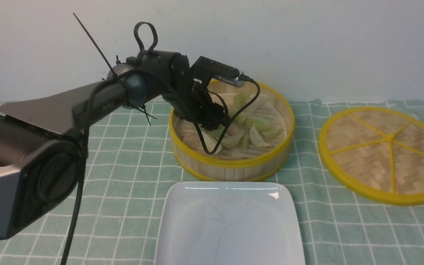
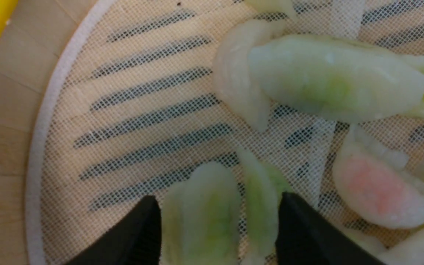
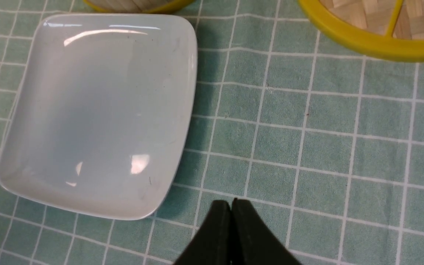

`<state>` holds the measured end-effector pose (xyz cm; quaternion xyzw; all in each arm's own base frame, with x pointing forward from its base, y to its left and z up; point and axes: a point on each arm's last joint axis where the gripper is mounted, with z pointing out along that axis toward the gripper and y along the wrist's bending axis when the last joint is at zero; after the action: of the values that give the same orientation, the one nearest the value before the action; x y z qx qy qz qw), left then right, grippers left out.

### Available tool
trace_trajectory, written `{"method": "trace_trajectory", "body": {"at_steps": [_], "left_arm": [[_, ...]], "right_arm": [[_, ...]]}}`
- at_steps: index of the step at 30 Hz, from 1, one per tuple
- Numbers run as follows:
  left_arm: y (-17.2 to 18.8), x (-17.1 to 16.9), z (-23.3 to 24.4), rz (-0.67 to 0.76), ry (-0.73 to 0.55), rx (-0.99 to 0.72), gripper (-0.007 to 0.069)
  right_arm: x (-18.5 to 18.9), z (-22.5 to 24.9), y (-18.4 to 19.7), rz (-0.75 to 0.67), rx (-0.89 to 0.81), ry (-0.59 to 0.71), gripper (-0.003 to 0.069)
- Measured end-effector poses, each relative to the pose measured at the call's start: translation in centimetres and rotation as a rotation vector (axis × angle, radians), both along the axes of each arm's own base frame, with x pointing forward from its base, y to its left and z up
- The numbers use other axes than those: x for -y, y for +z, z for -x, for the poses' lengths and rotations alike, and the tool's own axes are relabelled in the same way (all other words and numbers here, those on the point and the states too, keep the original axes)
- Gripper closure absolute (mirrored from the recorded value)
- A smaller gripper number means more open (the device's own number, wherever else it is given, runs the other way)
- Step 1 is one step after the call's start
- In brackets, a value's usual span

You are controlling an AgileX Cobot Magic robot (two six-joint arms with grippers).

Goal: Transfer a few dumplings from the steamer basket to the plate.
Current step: Use the left arm to grab a dumpling from the steamer

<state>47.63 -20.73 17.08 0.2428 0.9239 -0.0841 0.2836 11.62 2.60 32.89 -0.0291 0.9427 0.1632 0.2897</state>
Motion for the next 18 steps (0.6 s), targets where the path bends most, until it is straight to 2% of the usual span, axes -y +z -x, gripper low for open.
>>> {"method": "trace_trajectory", "body": {"at_steps": [2,3,4,5,6,7,15,18], "left_arm": [[0.1,0.1,0.0,0.004,0.006,-0.002,0.0329],[0.1,0.1,0.0,0.005,0.011,-0.005,0.0389],[0.2,0.1,0.0,0.005,0.011,-0.005,0.0398],[0.2,0.0,0.0,0.000,0.012,-0.005,0.0482],[0.2,-0.1,-0.1,-0.002,0.013,-0.004,0.0493],[0.2,-0.2,-0.1,-0.004,0.017,-0.006,0.0565],[1.5,-0.3,-0.4,-0.026,0.010,-0.073,0.0594],[3.0,-0.3,-0.3,-0.040,-0.001,-0.113,0.0625]], "right_arm": [[0.0,0.0,0.0,0.000,0.000,0.000,0.0672],[0.0,0.0,0.0,0.000,0.000,0.000,0.0672],[0.0,0.0,0.0,0.000,0.000,0.000,0.0672],[0.0,0.0,0.0,0.000,0.000,0.000,0.0672],[0.0,0.0,0.0,0.000,-0.001,0.001,0.0672],[0.0,0.0,0.0,0.000,-0.005,0.002,0.0672],[0.0,0.1,-0.1,-0.001,-0.013,0.006,0.0672],[-0.1,0.1,0.0,-0.005,-0.013,0.006,0.0672]]}}
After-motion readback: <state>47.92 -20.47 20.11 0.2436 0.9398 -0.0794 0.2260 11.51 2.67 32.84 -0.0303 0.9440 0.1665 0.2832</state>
